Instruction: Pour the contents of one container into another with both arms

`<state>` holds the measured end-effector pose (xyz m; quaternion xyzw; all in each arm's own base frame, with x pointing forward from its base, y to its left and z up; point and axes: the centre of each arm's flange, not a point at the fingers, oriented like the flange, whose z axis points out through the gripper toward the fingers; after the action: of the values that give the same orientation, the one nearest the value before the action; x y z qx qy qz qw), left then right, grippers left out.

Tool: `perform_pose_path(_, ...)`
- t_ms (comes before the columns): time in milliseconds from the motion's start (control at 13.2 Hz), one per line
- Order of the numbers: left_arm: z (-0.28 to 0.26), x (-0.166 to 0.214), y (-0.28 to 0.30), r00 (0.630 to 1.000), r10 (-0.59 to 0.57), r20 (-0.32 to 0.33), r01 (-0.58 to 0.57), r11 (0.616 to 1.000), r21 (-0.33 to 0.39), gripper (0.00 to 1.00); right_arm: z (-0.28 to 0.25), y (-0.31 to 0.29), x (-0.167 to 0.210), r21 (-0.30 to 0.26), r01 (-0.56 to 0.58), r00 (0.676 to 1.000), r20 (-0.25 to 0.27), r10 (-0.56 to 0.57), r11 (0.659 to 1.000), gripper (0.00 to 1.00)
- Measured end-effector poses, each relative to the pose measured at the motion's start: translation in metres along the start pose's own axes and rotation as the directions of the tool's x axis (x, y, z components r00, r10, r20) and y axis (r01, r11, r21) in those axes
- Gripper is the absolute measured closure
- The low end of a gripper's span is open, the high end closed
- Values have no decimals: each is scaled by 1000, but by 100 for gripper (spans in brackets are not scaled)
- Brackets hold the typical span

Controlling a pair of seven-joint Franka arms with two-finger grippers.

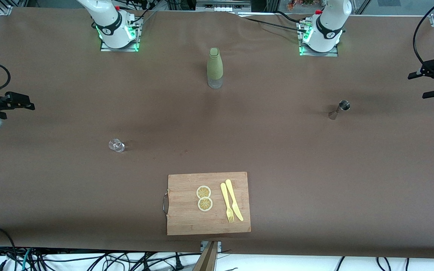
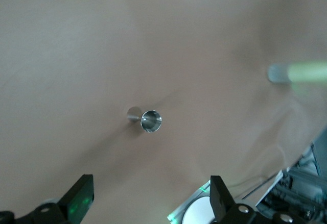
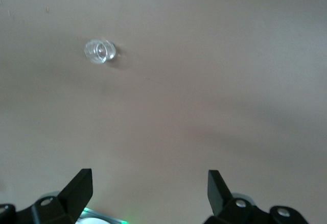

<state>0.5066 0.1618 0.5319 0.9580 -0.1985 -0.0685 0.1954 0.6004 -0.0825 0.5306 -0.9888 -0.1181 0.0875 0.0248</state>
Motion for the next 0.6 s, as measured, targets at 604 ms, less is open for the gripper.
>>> perform_pose_path(604,-24,42,132,864,-488,-120,501,814,295,0,-69,-52,-47,-1,-258,964,-68,258,966,0)
